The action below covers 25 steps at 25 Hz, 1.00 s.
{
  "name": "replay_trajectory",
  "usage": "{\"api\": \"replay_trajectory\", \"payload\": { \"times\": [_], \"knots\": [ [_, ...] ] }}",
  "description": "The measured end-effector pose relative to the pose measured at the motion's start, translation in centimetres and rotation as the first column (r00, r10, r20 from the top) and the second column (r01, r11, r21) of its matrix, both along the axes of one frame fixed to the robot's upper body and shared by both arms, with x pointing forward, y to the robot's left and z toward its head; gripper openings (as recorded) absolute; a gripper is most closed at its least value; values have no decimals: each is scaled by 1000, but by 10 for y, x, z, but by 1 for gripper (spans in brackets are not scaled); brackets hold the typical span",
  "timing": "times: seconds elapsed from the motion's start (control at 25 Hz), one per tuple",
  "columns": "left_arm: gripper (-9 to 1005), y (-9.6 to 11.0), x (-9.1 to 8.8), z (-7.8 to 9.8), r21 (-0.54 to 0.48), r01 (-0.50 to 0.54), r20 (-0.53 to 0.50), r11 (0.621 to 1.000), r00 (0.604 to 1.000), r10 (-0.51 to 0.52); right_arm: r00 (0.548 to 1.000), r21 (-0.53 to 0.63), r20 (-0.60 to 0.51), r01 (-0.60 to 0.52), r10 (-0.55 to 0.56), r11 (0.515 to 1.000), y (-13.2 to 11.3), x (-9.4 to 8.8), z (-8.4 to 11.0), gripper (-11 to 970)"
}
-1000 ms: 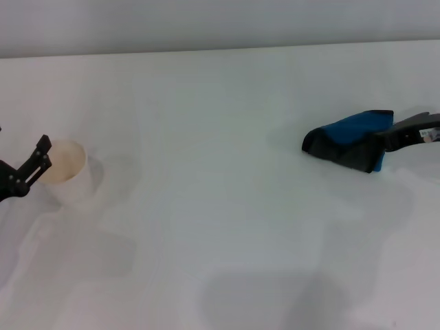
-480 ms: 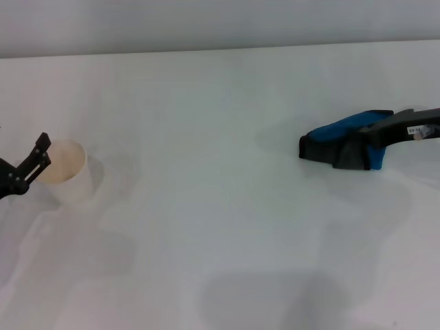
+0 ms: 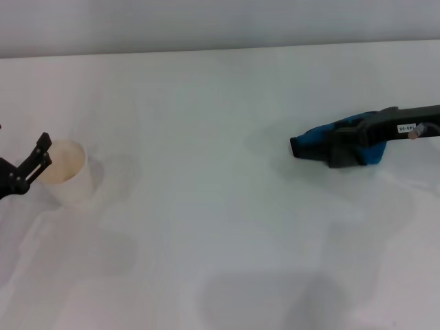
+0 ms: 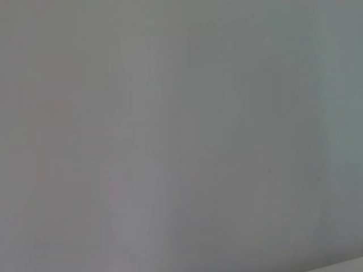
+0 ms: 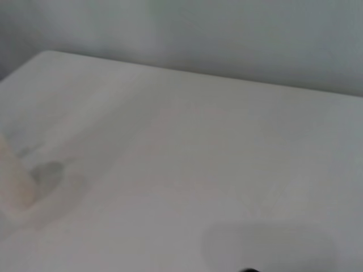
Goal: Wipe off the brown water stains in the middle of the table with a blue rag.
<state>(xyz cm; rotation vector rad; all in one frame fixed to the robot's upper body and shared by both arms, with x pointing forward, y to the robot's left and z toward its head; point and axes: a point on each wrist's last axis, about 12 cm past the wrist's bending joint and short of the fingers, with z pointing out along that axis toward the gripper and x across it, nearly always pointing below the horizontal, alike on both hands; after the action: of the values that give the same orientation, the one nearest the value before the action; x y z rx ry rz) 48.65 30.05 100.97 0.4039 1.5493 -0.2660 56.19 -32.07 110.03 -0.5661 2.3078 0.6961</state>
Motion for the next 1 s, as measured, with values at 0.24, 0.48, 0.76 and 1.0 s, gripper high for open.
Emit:
{"api": "replay_trajectory", "payload": {
  "times": [0.24, 0.48, 0.76, 1.0],
  "knots": [
    [887, 1, -2, -1, 0, -4, -5, 1000, 1000, 4, 1000, 49, 25, -14, 13, 999, 0, -1, 7, 345],
    [887, 1, -2, -1, 0, -4, -6, 1000, 1000, 4, 997, 140, 79, -25, 14, 990, -10, -6, 20, 435],
    [888, 1, -2, -1, -1, -3, -3, 1000, 1000, 3, 955, 301, 297, -83, -11, 950, -31, -26, 40, 435],
    [887, 1, -3, -1, -2, -4, -6, 1000, 1000, 4, 885, 358, 453, -66, -111, 931, -52, -43, 39, 435]
  ]
}}
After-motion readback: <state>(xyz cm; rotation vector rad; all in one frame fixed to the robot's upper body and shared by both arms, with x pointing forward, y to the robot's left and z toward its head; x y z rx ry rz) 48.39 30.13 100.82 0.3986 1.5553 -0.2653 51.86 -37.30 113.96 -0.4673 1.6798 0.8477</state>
